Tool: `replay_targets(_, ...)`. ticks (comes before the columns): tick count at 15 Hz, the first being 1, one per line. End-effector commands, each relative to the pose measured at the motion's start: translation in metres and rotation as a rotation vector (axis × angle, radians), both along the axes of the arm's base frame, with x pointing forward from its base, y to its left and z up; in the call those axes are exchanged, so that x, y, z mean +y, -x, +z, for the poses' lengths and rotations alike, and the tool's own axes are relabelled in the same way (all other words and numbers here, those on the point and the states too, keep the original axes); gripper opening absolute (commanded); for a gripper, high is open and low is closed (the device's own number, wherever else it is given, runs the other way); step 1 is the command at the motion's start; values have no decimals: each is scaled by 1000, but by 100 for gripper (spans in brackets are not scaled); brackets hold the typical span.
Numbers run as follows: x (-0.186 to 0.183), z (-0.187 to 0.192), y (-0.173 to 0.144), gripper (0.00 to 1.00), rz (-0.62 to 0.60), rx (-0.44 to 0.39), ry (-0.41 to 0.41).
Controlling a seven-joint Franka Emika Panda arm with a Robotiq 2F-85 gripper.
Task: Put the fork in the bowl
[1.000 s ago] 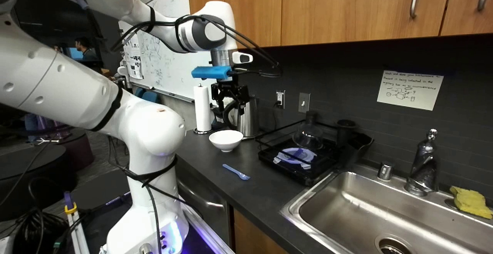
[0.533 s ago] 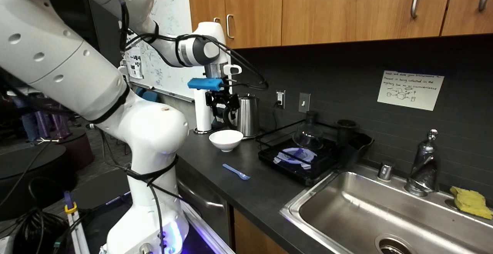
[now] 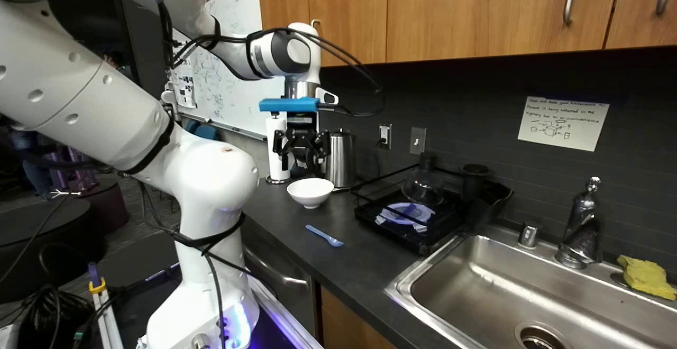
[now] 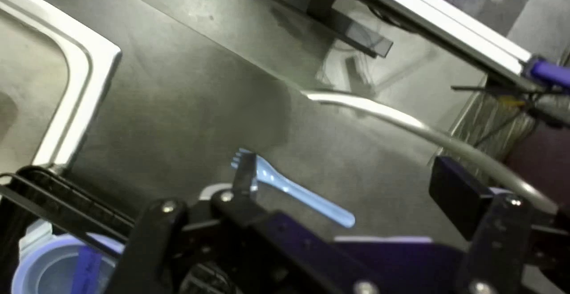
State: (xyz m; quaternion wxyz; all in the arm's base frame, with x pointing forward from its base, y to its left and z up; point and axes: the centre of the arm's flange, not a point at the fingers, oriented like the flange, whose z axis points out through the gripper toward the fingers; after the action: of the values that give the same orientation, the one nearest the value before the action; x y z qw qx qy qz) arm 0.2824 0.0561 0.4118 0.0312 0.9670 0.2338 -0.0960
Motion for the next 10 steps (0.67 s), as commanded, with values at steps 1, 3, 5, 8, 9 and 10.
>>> replay_targets(1,-12,5,6,100,35,35,29)
replay_targets(3,-26,13,12,100,62,61,55)
replay_targets(5,-27,14,12,100,62,60,54)
replay_targets(8,-25,14,8,100,129,62,69)
replay_targets(9,-24,15,6,100,188,72,78)
replay_targets(10,-22,15,5,100,240,87,75)
